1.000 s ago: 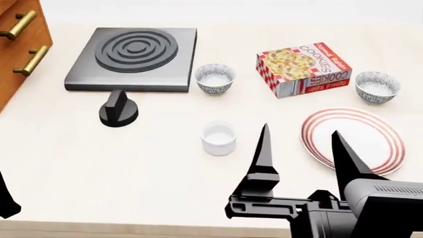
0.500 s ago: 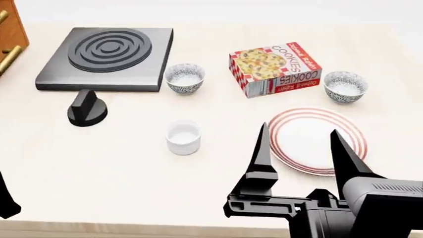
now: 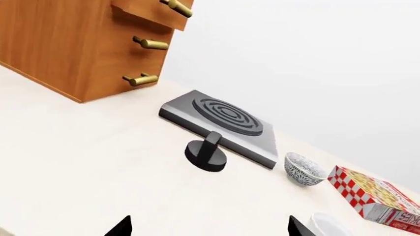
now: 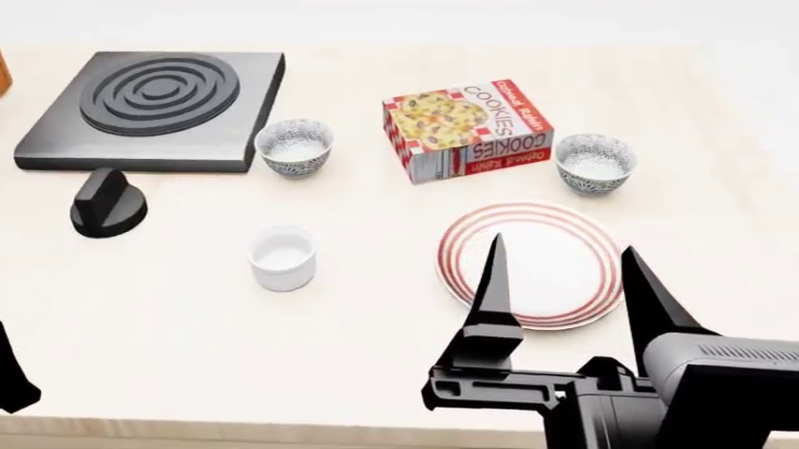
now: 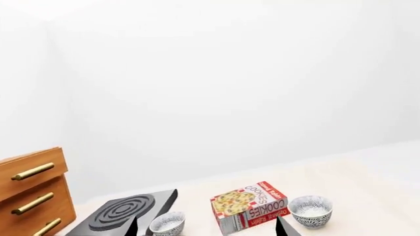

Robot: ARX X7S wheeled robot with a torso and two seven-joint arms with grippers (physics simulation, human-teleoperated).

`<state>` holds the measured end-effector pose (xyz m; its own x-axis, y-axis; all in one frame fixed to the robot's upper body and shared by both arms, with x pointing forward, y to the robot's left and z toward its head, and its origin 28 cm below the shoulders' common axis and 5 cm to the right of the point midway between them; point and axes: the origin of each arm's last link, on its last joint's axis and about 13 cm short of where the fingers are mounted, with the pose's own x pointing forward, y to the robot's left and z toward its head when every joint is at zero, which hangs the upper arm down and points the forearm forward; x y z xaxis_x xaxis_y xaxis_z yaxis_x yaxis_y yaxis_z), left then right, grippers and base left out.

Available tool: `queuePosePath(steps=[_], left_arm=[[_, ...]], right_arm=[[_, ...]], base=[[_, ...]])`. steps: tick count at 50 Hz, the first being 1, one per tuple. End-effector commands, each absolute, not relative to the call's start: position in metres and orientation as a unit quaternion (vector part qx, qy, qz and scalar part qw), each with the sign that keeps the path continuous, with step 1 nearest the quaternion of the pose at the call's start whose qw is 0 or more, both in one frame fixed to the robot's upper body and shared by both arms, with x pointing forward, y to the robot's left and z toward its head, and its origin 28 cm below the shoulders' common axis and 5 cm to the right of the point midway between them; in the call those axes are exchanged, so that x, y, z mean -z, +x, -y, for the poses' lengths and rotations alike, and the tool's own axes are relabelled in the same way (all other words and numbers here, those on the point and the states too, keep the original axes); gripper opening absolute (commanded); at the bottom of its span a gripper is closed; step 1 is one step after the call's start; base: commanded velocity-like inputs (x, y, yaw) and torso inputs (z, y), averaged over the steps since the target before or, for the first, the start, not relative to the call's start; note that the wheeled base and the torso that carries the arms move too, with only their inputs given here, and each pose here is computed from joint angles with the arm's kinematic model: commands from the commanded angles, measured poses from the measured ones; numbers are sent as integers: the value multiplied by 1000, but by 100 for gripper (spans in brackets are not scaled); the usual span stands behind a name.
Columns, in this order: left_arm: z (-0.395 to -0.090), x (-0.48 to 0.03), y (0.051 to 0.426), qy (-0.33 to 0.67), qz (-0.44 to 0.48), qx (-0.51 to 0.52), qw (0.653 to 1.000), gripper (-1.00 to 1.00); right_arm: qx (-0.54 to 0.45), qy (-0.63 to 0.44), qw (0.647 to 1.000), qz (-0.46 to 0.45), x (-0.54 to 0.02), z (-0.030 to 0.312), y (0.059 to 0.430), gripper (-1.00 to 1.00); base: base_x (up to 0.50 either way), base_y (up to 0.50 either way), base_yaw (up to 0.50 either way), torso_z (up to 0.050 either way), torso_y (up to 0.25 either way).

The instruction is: Pick the akita bowl next to the plate and place it on the plate.

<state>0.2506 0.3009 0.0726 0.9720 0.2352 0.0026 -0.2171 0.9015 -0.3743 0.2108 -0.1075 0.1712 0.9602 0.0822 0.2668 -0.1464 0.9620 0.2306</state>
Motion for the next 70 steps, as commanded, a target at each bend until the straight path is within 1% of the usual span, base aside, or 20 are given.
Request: queuePosePath(steps=[1, 10, 40, 52, 70], left_arm=[[-301, -73, 249, -187, 25, -117, 975, 100], [-301, -74, 249, -187, 25, -117, 975, 100], [-301, -74, 250, -188, 25, -117, 975, 100], [-301, -74, 249, -189, 24, -117, 975, 100], [-301, -73, 250, -190, 24, -118, 974, 100]], right_arm=[[-57, 121, 983, 128, -170, 108, 209, 100], [-60, 119, 983, 122, -169, 108, 210, 100], [-57, 119, 983, 125, -168, 110, 211, 100], [-65, 110, 984, 126, -168, 108, 210, 100], [-71, 106, 984, 125, -165, 107, 213, 100]], base=[[0, 0, 0, 0, 0], [0, -128, 0, 0, 0], [0, -420, 0, 0, 0], [1, -11, 0, 0, 0], [466, 0, 0, 0, 0]])
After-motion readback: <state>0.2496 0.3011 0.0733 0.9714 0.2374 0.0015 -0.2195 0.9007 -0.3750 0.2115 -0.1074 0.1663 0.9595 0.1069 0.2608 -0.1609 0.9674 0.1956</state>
